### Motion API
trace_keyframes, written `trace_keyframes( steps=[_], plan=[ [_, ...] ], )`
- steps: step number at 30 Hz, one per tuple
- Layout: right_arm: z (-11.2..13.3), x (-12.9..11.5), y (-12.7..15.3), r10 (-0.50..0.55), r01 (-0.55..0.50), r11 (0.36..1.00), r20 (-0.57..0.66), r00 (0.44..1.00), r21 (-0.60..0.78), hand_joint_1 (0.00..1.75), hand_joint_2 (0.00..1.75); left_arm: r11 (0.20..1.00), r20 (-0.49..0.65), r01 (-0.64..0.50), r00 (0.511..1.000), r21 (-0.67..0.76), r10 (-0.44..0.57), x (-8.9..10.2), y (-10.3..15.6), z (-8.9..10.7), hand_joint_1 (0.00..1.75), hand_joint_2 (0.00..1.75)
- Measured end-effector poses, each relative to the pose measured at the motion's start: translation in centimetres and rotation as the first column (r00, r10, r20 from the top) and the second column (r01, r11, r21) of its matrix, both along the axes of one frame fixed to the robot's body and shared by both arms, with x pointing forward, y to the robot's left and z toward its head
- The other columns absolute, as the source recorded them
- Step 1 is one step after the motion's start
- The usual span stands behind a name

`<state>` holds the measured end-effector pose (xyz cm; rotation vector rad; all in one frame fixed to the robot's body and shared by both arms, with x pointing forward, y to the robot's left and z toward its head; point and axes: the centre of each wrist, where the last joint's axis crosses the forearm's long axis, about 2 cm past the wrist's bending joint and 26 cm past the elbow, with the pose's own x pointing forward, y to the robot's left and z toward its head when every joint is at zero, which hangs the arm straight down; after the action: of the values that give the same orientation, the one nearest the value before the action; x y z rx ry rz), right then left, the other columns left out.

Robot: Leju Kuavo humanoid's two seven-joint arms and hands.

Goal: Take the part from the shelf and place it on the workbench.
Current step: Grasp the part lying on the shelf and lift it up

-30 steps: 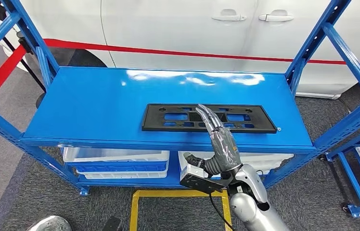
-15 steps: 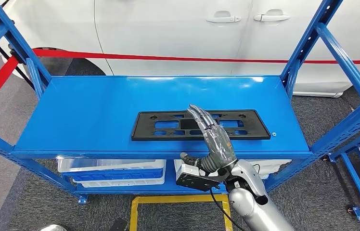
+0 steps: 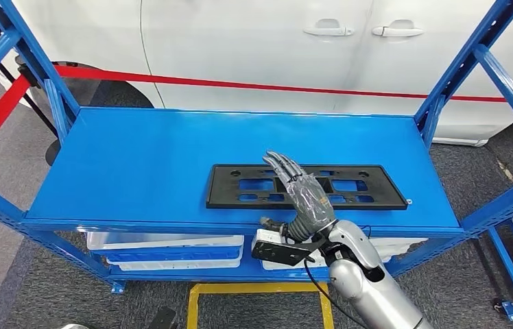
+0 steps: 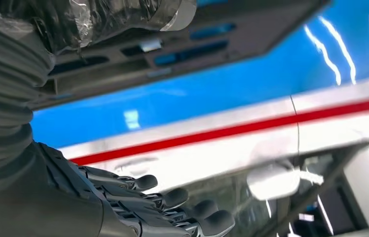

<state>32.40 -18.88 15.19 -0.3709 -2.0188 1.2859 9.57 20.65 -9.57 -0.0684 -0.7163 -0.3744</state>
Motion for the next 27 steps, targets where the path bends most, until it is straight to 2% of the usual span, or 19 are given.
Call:
trace_keyframes(
  steps=[12,20,27],
  plan=[
    [3.1,4.8,-4.9,0.059,-0.077,0.973,-0.092,0.994,-0.215,0.00,1.75,0.999,-0.005,0.036,0.999,0.013,-0.036,0.0,-0.2,0.0,0.00,0.00],
    [3.9,6.5,-5.2,0.078,-0.131,0.931,-0.163,0.984,-0.342,0.00,1.75,0.998,0.000,0.061,0.998,0.022,-0.061,0.2,-0.1,0.1,0.00,0.00],
    [4.1,7.8,-6.2,0.045,-0.127,0.924,-0.228,0.973,-0.361,0.00,1.75,0.997,0.000,0.073,0.997,0.037,-0.073,0.3,-0.1,0.1,0.00,0.00]
  ],
)
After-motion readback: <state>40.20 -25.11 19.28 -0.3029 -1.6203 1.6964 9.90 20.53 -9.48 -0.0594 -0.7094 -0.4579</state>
